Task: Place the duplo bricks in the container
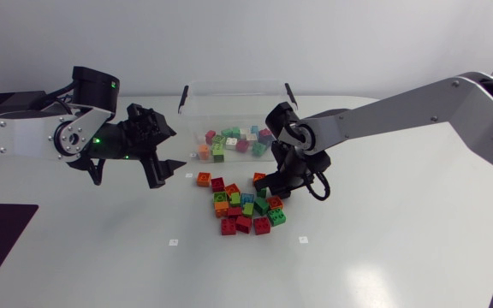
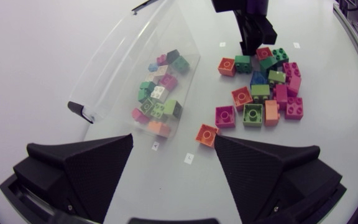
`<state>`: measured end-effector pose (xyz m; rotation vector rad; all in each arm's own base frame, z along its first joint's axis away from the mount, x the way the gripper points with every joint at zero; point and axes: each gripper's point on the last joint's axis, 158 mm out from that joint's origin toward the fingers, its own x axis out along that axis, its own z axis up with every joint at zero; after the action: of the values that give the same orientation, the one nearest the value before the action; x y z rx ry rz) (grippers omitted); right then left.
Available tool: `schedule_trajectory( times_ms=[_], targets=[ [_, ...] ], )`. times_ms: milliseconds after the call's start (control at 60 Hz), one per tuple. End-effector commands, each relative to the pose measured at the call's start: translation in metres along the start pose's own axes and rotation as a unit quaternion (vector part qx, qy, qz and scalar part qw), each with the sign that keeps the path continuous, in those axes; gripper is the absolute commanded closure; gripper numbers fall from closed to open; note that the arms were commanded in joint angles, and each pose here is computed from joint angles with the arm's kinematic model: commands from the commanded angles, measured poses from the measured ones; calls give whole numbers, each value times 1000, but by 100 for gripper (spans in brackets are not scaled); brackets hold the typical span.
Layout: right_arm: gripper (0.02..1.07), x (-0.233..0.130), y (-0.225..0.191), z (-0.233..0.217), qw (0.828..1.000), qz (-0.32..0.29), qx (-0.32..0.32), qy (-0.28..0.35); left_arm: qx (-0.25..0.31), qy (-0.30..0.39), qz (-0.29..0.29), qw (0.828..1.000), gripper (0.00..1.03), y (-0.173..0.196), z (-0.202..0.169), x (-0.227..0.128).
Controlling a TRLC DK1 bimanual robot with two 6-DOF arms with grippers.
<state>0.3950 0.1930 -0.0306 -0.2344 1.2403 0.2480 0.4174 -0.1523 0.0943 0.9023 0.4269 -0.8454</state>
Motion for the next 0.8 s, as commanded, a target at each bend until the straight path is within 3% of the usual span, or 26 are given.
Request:
schedule_trajectory(
  times_ms=[0, 350, 633, 783],
  targets=[
    [66, 4, -4, -1, 1000, -6, 7, 8, 16, 20, -39, 999, 12, -24, -22, 16],
    [66, -55, -14, 14, 999, -2, 4, -49, 40, 46, -98, 993, 12, -46, -53, 67],
    [66, -101, -21, 30, 995, 15, 0, -100, 46, 24, -142, 989, 11, -50, -39, 93],
    [66, -142, -22, 54, 987, 25, 3, -160, 51, 25, -177, 983, 11, -62, -35, 105]
  ],
)
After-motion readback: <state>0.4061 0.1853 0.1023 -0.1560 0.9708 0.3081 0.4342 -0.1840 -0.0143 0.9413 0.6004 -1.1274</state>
